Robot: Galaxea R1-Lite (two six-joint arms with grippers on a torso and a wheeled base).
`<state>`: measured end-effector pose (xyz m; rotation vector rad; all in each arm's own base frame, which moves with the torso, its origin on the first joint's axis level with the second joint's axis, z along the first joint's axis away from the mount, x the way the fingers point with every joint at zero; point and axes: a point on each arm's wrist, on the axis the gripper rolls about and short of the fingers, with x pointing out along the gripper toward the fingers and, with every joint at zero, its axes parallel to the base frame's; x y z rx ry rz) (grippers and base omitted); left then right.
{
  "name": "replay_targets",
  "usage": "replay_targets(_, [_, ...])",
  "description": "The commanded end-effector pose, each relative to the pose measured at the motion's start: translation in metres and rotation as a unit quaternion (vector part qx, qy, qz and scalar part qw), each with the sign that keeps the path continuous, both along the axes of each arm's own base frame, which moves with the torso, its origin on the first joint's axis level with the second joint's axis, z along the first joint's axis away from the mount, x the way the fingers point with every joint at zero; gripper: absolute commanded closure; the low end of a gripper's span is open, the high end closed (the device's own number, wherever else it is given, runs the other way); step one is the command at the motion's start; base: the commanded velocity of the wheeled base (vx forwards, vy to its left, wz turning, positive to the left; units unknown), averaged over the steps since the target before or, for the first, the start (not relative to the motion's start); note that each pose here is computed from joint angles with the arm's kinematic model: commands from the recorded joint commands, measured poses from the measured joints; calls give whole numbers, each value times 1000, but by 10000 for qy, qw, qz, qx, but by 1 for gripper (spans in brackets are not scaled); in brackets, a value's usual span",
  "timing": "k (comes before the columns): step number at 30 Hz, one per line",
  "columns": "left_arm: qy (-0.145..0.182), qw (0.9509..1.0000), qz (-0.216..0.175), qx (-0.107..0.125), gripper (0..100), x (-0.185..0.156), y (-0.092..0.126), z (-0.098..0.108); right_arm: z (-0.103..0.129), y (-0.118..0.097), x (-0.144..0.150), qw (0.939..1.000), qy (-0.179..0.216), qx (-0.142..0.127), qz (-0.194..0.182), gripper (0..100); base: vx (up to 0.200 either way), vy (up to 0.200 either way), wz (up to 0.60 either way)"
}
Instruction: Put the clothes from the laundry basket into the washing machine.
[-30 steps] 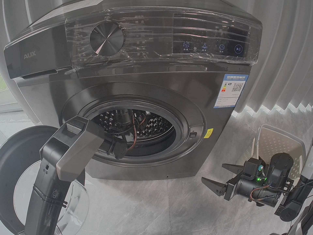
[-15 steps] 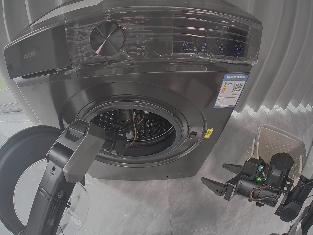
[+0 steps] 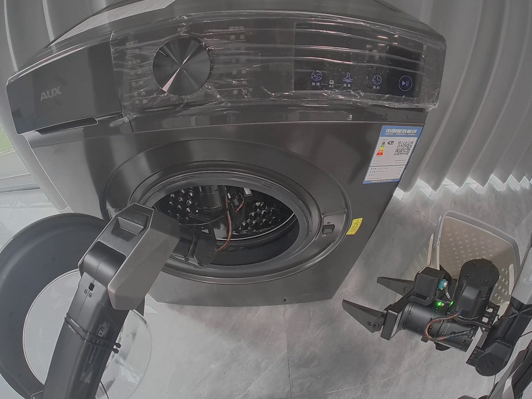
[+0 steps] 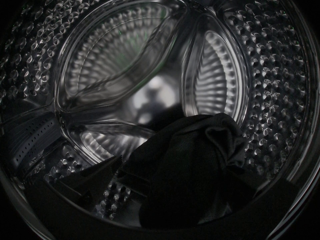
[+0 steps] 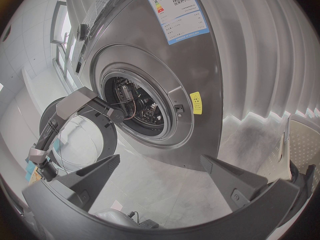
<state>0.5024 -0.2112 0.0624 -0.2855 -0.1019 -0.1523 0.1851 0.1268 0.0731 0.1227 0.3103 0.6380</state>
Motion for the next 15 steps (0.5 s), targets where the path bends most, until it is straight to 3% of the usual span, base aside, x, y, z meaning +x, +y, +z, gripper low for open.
replay_targets(1, [382,9991,-28,167,0,-19,4,1,1,0,0,10000,-17,3,3,0,0,0,0])
replay_targets(5, [646,9974,-58,301,0,-34,7,-1,1,0,-1,10000,-17,3,3,0,0,0,0])
replay_targets(12, [1172,9908,-310,598,0,-108,19,4,1,0,-1,10000,-22,9,18,0,0,0,0])
replay_targets(15, [1208,9893,-507,645,0,-141,17,9,1,0,-1,10000,-27,3,28,0,0,0,0])
